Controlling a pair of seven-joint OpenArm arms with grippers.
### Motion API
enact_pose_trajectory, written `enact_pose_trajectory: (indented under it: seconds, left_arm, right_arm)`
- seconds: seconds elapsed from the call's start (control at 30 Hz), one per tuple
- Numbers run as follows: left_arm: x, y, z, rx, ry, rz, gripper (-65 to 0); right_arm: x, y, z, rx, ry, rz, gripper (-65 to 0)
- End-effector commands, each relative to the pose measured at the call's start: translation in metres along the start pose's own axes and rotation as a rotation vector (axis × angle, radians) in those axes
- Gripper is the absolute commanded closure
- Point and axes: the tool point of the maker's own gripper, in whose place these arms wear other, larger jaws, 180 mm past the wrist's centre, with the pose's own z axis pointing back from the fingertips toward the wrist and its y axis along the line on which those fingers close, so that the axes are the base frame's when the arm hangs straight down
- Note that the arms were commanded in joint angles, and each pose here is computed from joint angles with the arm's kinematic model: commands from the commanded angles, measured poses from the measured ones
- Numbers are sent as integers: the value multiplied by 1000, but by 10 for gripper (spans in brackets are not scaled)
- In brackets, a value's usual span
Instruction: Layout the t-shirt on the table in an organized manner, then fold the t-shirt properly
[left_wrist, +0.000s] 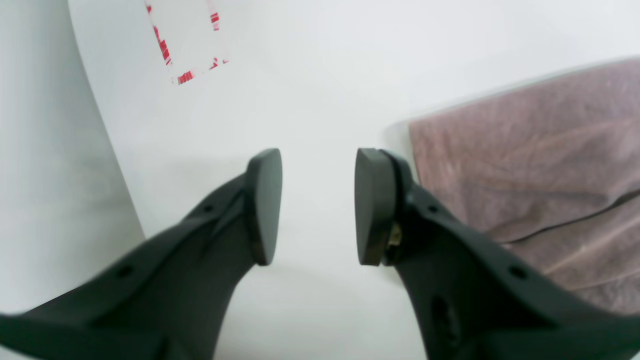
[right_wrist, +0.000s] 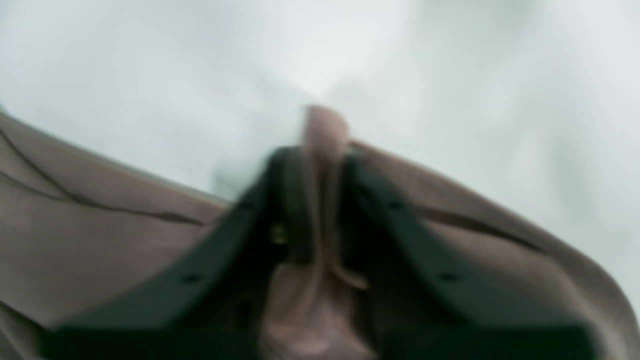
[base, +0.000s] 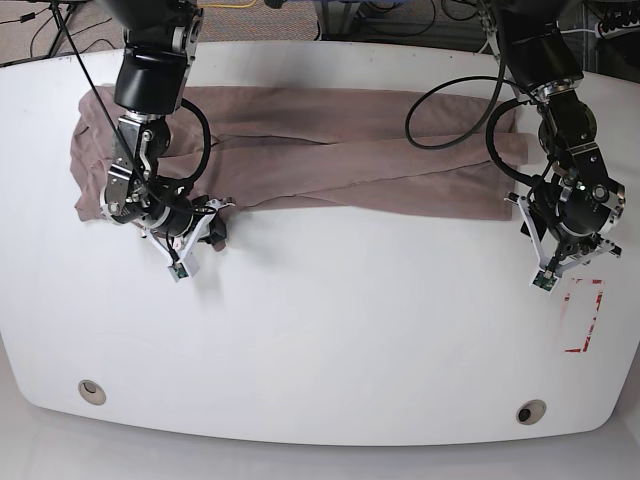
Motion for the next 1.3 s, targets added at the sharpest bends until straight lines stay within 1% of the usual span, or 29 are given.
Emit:
enact_pose_trajectory:
  seconds: [0.0, 0.03, 0.17, 0.27, 0.43, 0.53, 0.67, 0.87, 0.97, 1.13, 1.2, 1.27]
  left_arm:
    - [11, 11, 6, 30, -35, -3, -228]
    - [11, 11, 6, 30, -35, -3, -228]
    - [10, 10, 5, 28, -33, -3, -228]
    - [10, 10, 5, 27, -32, -3, -228]
    - [10, 9, 5, 26, -32, -4, -228]
    - [10, 9, 5, 25, -31, -4, -228]
    - [10, 9, 4, 23, -30, -5, -228]
    - [9, 7, 2, 17, -27, -5, -228]
    - [6, 3, -2, 0, -12, -3, -228]
    - [0, 0, -9, -19, 11, 0, -228]
    - [1, 0, -9, -20, 8, 0, -228]
    - [3, -1, -10, -22, -7, 0, -228]
  right_arm:
    - [29, -4, 11, -17, -73, 34, -8]
    - [35, -4, 15, -27, -90, 49, -29]
    - [39, -1, 30, -57, -98, 100, 0]
    - [49, 2, 49, -99, -105, 159, -2]
    - [48, 14, 80, -160, -109, 249, -3]
    - [40, 22, 94, -186, -92, 286, -3]
    - [21, 32, 109, -211, -46, 319, -3]
    - [-22, 50, 109, -177, 37, 287, -3]
    - [-47, 53, 110, -164, 83, 246, -3]
    - [-70, 59, 113, -133, 83, 142, -6]
    - [-75, 60, 115, -120, 80, 117, -8]
    - [-81, 63, 117, -106, 83, 101, -27]
